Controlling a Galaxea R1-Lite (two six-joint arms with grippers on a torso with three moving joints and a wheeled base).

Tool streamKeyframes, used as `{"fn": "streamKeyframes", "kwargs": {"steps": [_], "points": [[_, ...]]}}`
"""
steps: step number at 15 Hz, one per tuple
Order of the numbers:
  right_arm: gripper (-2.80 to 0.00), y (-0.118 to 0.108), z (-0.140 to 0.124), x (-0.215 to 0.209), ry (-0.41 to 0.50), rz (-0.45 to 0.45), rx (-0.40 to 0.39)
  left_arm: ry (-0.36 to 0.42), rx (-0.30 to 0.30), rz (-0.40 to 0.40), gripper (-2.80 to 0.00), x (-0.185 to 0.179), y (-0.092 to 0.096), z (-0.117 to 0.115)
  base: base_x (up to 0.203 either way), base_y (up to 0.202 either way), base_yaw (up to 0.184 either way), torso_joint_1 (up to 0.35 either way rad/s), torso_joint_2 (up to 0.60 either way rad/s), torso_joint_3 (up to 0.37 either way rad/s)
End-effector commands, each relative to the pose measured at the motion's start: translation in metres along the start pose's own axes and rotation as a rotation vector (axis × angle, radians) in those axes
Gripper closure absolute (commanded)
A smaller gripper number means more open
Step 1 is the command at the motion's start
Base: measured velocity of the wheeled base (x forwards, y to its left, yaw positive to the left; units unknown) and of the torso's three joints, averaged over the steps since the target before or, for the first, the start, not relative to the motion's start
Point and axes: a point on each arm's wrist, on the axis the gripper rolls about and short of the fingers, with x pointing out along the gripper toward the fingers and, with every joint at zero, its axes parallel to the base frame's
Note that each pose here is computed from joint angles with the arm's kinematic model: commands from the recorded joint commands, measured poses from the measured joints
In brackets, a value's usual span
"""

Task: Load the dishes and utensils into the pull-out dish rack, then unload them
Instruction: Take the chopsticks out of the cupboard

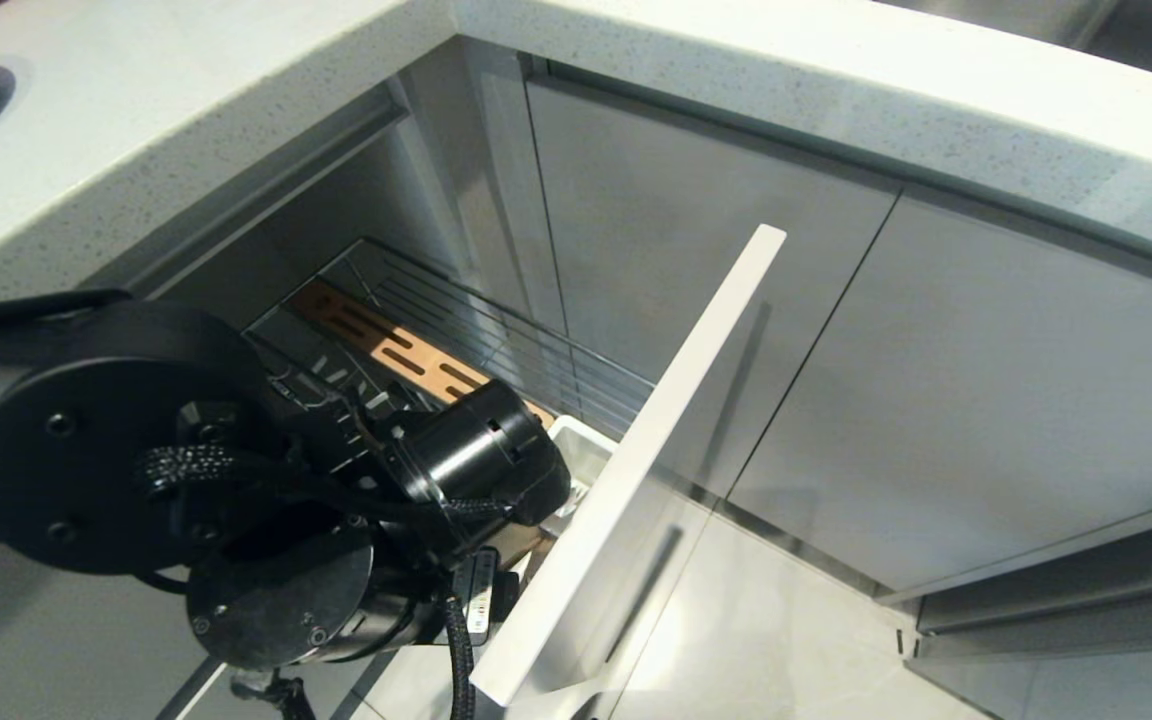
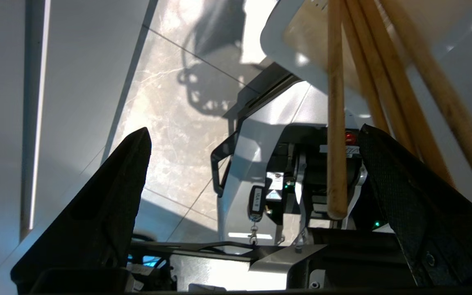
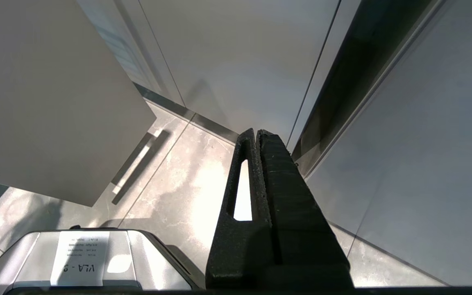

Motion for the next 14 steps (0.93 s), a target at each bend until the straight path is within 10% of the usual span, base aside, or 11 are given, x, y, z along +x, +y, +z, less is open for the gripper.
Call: {"fn": "streamKeyframes", "kwargs": {"steps": [1,13,14], "points": [[0.0,0.0,-0.0005,-0.0002,-0.003,0.001,0.0,-0.005,0.004,0.001,-2.8,0.0015,0.0001,-0.0004,0.0,0.0,0.0,0.0,0.0,0.0],[0.0,0.0,-0.0005,-0.0002,-0.003,0.001,0.0,-0.019,0.003,-0.006,-2.8,0.008,-0.0004,0.0016,0.0,0.0,0.0,0.0,0.0,0.0],[0.0,0.0,-0.0004,-0.0001,-0.002,0.001,-0.001,-0.019,0.002,-0.005,0.0,0.0085,-0.0005,0.0018,0.0,0.0,0.0,0.0,0.0,0.0]]}}
